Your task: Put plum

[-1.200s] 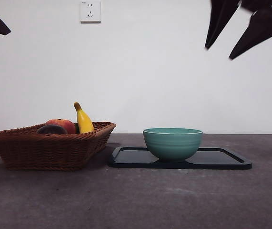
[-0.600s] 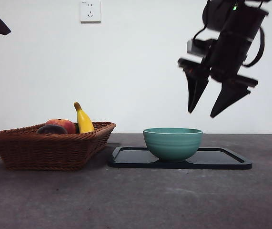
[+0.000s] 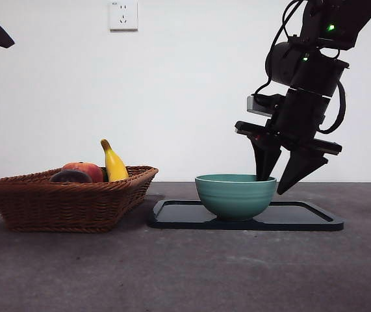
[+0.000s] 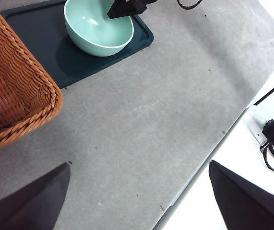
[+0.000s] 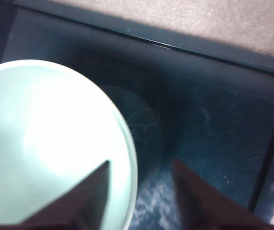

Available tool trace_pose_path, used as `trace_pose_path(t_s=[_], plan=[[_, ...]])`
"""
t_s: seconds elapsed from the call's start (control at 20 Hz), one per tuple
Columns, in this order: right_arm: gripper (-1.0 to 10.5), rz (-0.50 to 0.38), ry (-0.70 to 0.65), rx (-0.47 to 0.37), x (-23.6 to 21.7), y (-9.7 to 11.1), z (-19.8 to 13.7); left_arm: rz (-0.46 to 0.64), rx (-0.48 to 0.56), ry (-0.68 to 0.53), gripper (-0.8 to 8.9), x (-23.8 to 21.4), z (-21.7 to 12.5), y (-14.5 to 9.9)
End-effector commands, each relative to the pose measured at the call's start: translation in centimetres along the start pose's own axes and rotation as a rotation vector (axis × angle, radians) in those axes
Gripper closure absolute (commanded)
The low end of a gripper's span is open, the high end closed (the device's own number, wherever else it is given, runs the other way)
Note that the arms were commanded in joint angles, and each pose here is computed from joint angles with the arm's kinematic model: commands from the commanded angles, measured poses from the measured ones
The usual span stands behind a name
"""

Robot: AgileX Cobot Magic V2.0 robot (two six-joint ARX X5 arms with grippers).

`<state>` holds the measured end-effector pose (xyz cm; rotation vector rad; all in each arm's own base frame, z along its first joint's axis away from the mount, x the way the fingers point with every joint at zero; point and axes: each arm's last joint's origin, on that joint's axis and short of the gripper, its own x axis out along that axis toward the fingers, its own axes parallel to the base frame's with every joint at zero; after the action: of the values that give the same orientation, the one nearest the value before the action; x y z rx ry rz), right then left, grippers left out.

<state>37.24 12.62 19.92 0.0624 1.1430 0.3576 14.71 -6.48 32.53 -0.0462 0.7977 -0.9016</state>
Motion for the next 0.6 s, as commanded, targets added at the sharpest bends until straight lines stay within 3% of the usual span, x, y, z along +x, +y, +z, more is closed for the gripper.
trace_pose_path(t_s=[0.05,0.15,0.35,0.6], plan=[[8.6,0.002,-0.004,-0.014,0.8,0.1,0.4,-0.008,0.027,-0.012,3.49,-0.2,0.5,-0.2],[9.4,0.007,-0.026,-0.018,0.7,0.2,0.6,-0.008,0.026,-0.011,3.49,-0.2,0.5,-0.2],[9.4,0.007,-0.042,-0.019,0.4,0.2,0.8,-0.008,0.026,-0.011,3.49,-0.2,0.5,-0.2],[9.4,0.023,-0.165,-0.039,-3.9,1.0,1.5,-0.008,0.025,-0.01,3.49,-0.2,0.5,-0.2]])
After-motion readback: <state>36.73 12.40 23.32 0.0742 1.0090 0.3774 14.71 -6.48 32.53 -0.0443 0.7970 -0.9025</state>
